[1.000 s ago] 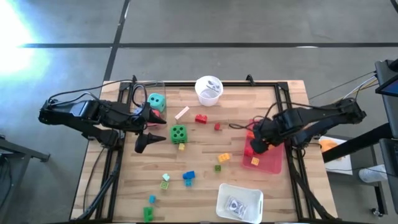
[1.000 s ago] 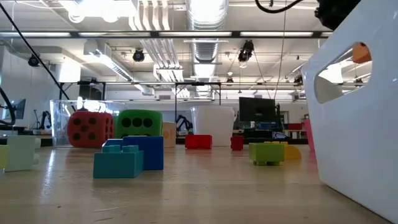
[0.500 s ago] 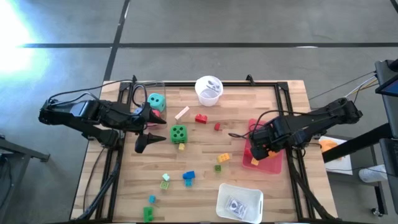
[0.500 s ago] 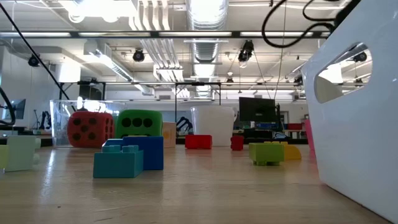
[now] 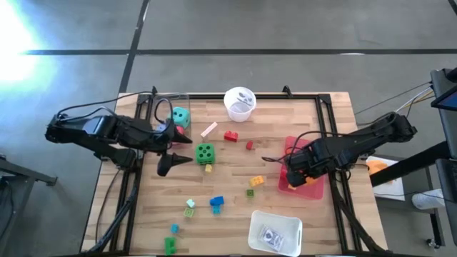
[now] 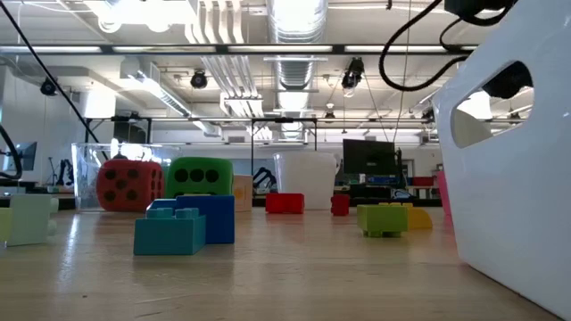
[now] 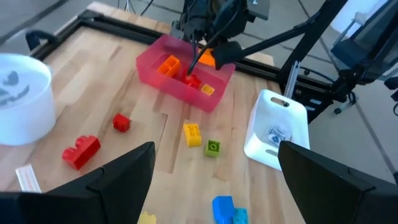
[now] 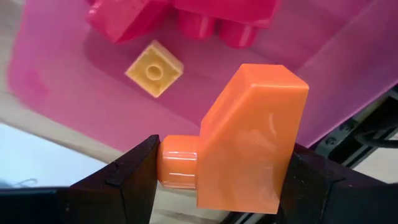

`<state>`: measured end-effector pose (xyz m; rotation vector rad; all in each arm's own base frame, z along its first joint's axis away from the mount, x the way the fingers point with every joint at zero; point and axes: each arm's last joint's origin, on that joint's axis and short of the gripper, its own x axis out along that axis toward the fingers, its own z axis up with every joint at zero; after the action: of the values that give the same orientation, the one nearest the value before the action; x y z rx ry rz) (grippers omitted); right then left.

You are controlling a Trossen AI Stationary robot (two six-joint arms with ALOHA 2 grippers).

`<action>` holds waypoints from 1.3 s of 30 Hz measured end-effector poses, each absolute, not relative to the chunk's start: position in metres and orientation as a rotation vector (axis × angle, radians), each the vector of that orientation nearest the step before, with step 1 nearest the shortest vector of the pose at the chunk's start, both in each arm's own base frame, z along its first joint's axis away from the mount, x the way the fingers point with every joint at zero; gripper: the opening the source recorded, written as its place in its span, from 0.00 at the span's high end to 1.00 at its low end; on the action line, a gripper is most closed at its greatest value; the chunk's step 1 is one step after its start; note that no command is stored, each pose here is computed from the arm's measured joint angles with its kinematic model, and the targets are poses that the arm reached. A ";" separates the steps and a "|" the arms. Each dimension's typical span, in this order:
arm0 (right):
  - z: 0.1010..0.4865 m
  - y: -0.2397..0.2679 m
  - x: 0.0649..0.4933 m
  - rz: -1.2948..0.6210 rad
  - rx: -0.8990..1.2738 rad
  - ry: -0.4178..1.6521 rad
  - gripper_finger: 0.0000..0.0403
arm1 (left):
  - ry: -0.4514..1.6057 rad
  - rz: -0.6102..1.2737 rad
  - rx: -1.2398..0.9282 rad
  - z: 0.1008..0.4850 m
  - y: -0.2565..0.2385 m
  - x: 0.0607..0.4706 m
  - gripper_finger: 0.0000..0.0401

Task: Pick & Place Toys
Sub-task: Put the orange game piece into the pink bin

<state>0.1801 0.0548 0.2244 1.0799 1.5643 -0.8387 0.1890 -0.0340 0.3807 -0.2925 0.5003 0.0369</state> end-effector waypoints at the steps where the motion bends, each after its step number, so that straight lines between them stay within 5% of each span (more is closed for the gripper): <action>1: 0.222 0.055 0.179 -0.842 1.077 1.568 0.38 | 0.504 0.041 -0.304 0.380 -0.034 0.191 0.15; 39: 0.170 0.056 0.166 -0.833 1.094 1.569 0.38 | 0.569 0.051 -0.548 0.371 -0.039 0.206 0.15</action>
<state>0.1661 0.0558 0.1697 1.0936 1.5690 -0.8332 0.2065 -0.0387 0.3712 -0.5484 0.5687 0.0514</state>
